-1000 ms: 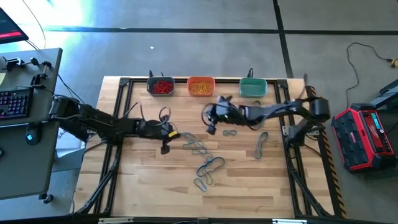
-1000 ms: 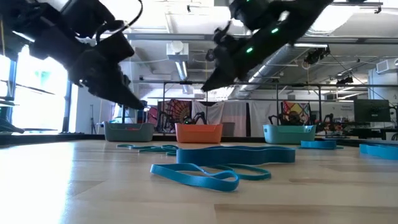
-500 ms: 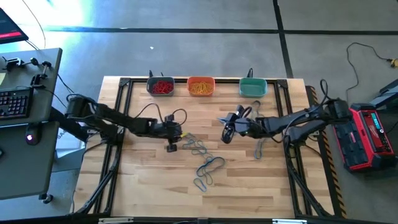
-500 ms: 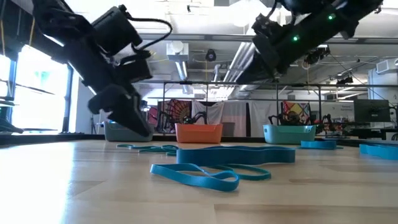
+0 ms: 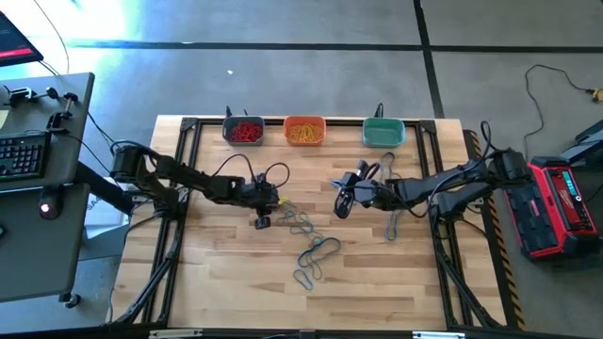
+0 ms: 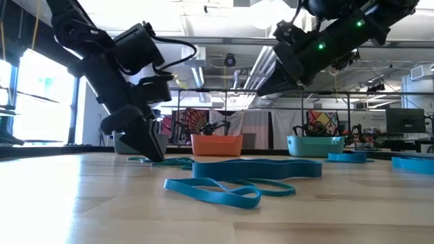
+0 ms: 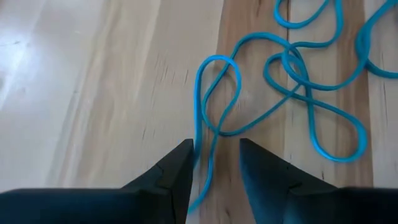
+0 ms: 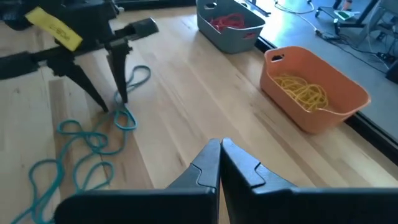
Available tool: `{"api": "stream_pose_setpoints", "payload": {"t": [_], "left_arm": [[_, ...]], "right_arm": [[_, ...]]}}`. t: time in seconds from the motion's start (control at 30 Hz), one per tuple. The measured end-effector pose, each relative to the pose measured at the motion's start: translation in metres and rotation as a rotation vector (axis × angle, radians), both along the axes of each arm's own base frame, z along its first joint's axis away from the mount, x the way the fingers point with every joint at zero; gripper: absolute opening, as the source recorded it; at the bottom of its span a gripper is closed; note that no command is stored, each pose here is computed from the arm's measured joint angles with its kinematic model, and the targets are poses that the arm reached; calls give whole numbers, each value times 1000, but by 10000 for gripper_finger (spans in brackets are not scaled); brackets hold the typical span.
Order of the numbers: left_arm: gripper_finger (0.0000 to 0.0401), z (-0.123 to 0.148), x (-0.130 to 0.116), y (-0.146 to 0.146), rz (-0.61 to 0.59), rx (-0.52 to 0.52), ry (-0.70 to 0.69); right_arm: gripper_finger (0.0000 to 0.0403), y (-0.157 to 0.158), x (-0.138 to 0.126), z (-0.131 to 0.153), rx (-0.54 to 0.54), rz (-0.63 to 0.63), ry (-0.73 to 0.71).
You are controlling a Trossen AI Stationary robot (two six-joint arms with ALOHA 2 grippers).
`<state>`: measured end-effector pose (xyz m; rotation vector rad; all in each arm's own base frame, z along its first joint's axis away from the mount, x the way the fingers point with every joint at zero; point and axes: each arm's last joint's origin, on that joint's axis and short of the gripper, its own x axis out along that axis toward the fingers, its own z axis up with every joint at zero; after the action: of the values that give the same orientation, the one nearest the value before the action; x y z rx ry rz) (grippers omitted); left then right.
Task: Sort rubber bands into baskets
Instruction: Put the blue rubber band into the light blue bin
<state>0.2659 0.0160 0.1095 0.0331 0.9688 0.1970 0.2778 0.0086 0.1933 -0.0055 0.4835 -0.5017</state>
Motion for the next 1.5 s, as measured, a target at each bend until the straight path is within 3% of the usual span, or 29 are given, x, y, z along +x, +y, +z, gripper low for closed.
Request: {"api": "stream_pose_setpoints", "payload": {"t": [0.13,0.4,0.63,0.93,1.2,1.5], "left_arm": [[98,0,0,1,-6,2,0],[5,2,-1,2,3,27,-4],[2,29,-2,12,65,15,-148],[1,72,1,12,59,30,-430],[0,97,7,10,16,14,-665],[0,113,11,6,-42,-44,-847]], "right_arm": [[0,0,0,0,2,6,2],[0,1,0,-2,28,36,21],[17,2,1,-1,55,79,7],[96,4,3,3,59,93,-41],[153,9,22,3,76,261,-200],[161,12,47,-13,-57,322,-400]]}}
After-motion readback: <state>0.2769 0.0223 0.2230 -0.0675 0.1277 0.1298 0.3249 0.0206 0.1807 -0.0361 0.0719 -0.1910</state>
